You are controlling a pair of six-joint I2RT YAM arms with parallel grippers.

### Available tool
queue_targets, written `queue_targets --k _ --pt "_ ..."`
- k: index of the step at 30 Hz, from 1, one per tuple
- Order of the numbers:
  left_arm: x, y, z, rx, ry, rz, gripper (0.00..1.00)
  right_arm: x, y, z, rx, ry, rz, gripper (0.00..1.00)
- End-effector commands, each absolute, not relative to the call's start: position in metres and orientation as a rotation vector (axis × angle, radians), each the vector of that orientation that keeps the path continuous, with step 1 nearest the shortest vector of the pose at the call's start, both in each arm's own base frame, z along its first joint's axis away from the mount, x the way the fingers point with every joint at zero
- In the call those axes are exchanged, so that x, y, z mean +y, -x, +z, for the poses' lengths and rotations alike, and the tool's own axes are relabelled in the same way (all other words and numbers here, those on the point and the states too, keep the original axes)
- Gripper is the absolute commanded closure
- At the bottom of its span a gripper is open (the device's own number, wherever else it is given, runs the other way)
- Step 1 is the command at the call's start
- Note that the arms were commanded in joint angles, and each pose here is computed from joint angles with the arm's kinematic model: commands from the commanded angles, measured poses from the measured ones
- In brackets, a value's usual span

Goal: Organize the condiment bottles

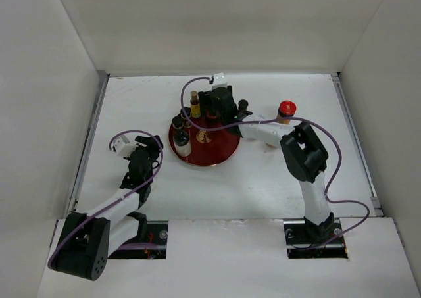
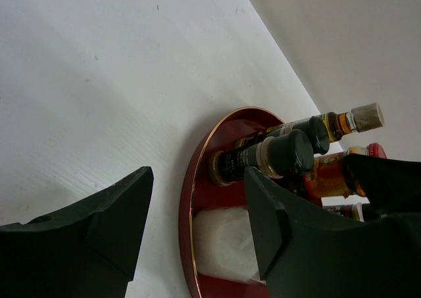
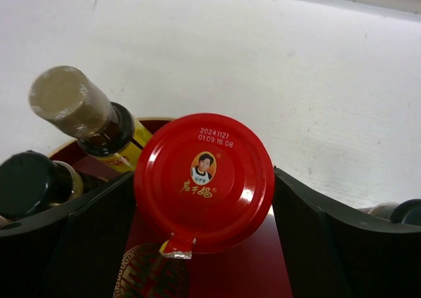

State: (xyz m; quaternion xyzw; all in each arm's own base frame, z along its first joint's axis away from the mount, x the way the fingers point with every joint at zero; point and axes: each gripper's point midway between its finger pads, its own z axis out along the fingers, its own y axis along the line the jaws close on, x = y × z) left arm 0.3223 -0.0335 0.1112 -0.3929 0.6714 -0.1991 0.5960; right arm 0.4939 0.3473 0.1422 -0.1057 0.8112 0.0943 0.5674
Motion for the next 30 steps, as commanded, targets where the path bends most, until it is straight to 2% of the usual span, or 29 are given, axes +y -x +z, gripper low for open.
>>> queue_targets --k 1,6,8,9,12,13,15,18,20,30 --pt "-0.037 -0.327 0.126 1.506 0.905 -0.516 0.44 0.352 -0.493 0.236 1.71 0.149 0.351 0.12" --pt "-0.036 -0.327 0.126 1.504 0.903 -0.508 0.44 0.323 -0.48 0.269 1.673 0.106 0.398 0.08" --pt "-0.037 -0.327 0.128 1.504 0.897 -0.514 0.44 0.303 -0.483 0.268 1.674 0.083 0.398 0.1" --pt "-0.037 -0.327 0.13 1.499 0.895 -0.512 0.44 0.291 -0.486 0.266 1.683 0.061 0.386 0.15" --pt "-0.035 -0.326 0.13 1.496 0.897 -0.503 0.44 0.256 -0.491 0.249 1.724 -0.008 0.316 0.39" --pt "-0.035 -0.327 0.129 1.499 0.897 -0.501 0.44 0.245 -0.492 0.243 1.736 -0.027 0.286 0.42" --pt "-0.037 -0.327 0.129 1.502 0.896 -0.512 0.44 0.227 -0.496 0.233 1.755 -0.052 0.223 0.4" --pt "-0.036 -0.327 0.13 1.498 0.895 -0.505 0.44 0.21 -0.503 0.207 1.834 -0.037 0.144 0.28" --pt "-0.037 -0.328 0.125 1.512 0.9 -0.503 0.44 0.207 -0.505 0.194 1.884 -0.024 0.117 0.25" --pt "-0.039 -0.329 0.126 1.516 0.894 -0.52 0.44 0.226 -0.522 0.166 1.945 0.041 0.169 0.27"
